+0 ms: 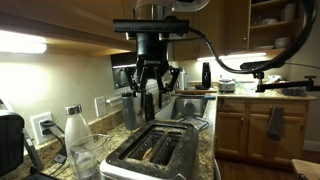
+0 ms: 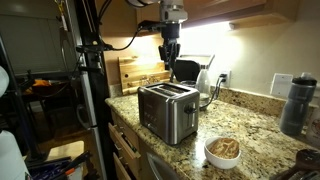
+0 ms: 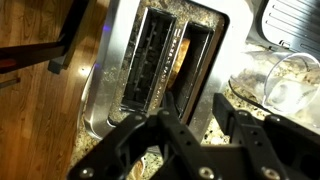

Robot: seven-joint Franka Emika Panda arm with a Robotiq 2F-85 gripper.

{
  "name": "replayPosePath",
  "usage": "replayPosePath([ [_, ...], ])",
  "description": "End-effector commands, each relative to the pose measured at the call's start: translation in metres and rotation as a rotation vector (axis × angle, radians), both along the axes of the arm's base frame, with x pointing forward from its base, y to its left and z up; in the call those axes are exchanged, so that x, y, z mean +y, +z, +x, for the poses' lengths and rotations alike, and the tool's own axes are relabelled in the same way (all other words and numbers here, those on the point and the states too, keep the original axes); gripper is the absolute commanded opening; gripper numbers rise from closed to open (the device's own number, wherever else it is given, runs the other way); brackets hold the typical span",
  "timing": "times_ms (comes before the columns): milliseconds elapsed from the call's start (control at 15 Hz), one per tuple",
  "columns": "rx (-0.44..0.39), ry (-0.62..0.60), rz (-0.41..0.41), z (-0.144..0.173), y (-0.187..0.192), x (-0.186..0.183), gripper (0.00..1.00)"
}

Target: Place one slice of bread in each of the two slots on the toaster

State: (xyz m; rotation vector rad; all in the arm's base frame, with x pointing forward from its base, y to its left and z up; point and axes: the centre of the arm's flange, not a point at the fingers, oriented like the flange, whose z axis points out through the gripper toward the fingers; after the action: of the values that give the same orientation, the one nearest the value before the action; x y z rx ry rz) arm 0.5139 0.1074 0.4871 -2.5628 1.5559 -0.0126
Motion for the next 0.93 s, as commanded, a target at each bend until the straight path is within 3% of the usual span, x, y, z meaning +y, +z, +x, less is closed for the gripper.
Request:
replayPosePath([
  [0,0.012,-0.018,0.013,0.003,0.006,-0.002,0.77],
  [200,0.017,-0.049,-0.016,-0.003,0.007,-0.01,0.97],
  [267,0.019,-0.063,-0.029,-0.004,0.006,-0.015,0.99],
  [867,0.077,-0.225,-0.17,-0.012,-0.006,-0.065,1.0],
])
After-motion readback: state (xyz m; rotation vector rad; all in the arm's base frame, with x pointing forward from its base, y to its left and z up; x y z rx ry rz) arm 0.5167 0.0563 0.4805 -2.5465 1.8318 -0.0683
